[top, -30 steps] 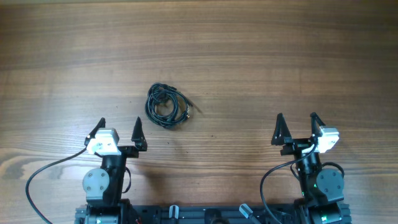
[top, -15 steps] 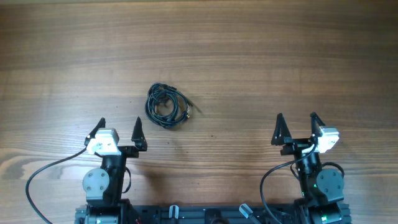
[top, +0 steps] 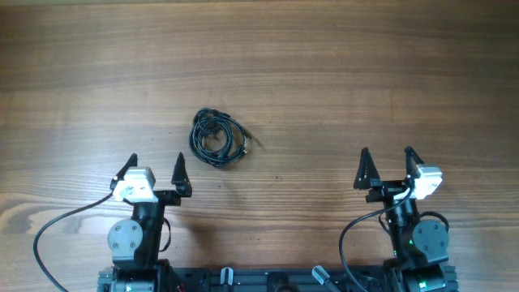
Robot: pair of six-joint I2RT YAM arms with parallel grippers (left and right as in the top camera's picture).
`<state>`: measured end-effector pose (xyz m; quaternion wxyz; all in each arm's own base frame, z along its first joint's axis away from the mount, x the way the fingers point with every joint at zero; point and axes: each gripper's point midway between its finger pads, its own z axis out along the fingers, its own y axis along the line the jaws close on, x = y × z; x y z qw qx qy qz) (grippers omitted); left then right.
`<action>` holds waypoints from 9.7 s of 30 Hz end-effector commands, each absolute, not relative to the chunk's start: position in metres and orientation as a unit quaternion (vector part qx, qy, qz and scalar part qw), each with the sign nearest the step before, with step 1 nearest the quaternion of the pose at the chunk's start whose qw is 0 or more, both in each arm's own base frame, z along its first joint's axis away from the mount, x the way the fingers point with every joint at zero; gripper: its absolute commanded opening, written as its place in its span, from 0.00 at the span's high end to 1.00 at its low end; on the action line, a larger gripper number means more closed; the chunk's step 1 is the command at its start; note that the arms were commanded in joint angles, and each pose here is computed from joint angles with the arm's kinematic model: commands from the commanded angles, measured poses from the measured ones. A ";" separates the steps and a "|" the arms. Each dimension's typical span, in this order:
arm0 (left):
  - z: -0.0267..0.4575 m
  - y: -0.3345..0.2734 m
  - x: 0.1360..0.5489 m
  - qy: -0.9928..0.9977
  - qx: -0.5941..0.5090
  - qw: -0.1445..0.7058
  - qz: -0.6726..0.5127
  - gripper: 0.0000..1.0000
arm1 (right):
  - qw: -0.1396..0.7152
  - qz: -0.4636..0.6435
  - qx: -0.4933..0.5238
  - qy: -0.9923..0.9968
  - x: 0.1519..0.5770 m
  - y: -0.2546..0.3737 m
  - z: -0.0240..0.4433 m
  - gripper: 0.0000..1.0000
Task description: Untangle cables
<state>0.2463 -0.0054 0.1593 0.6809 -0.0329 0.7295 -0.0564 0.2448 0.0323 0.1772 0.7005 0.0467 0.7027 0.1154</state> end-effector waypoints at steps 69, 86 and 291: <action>0.156 -0.008 0.246 0.734 -0.021 0.677 -0.056 0.00 | 0.700 0.111 0.039 0.704 0.245 0.033 0.176 0.00; 0.156 -0.008 0.246 0.734 -0.021 0.677 -0.056 0.00 | 0.700 0.111 0.039 0.704 0.245 0.033 0.176 0.00; 0.156 -0.008 0.246 0.734 -0.021 0.677 -0.056 0.00 | 0.700 0.111 0.039 0.704 0.245 0.033 0.176 0.00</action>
